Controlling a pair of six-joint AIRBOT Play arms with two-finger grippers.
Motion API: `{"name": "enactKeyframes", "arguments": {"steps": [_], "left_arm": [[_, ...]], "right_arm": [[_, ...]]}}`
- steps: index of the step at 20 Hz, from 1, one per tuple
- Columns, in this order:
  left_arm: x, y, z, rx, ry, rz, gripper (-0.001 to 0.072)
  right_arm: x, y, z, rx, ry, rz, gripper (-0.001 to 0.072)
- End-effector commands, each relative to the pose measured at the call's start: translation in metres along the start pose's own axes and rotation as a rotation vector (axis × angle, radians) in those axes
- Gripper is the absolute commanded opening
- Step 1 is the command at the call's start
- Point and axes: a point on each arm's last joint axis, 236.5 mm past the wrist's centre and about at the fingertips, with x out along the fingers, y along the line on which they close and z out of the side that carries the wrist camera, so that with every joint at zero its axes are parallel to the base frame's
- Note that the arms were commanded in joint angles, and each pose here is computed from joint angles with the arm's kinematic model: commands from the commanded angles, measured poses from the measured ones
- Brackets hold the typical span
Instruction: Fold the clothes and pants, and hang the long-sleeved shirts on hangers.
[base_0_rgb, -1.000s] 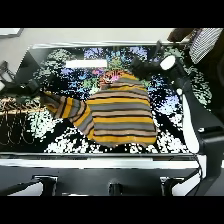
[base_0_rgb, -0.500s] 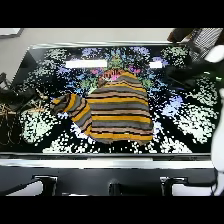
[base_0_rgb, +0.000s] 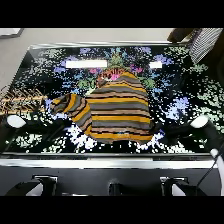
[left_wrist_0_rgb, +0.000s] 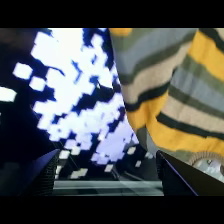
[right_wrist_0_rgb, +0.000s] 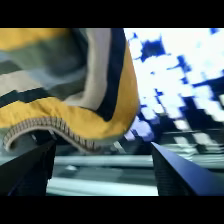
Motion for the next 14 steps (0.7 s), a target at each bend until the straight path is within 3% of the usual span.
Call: {"name": "enactKeyframes", "arguments": {"steps": [1,2,3,4,5,12,14], "left_arm": [[0.023,-0.019,-0.031,0.028,0.031,-0.032,0.0718],[0.027,-0.024,-0.032,0.027,0.022,-0.036,0.0718],[0.031,-0.028,-0.031,0.017,0.012,-0.038,0.0717],[0.036,-0.03,-0.03,-0.01,0.005,-0.039,0.0717],[0.042,-0.033,-0.033,-0.031,0.009,-0.039,0.0717],[0.106,-0.055,-0.06,-0.043,0.073,-0.008,0.0717],[0.12,-0.062,-0.054,-0.043,0.066,-0.002,0.065]], "right_arm": [[0.049,-0.001,-0.004,0.091,-0.075,0.054,0.0681],[0.061,0.003,-0.005,0.095,-0.064,0.052,0.0621],[0.07,0.004,-0.007,0.083,-0.043,0.043,0.0317],[0.071,0.008,-0.006,0.07,-0.04,0.042,0.0109],[0.065,0.015,-0.004,0.037,-0.053,0.047,0.0034],[0.032,0.004,-0.029,-0.011,-0.001,-0.063,0.0034],[0.029,0.011,-0.03,-0.004,-0.004,-0.037,0.0034]]}}
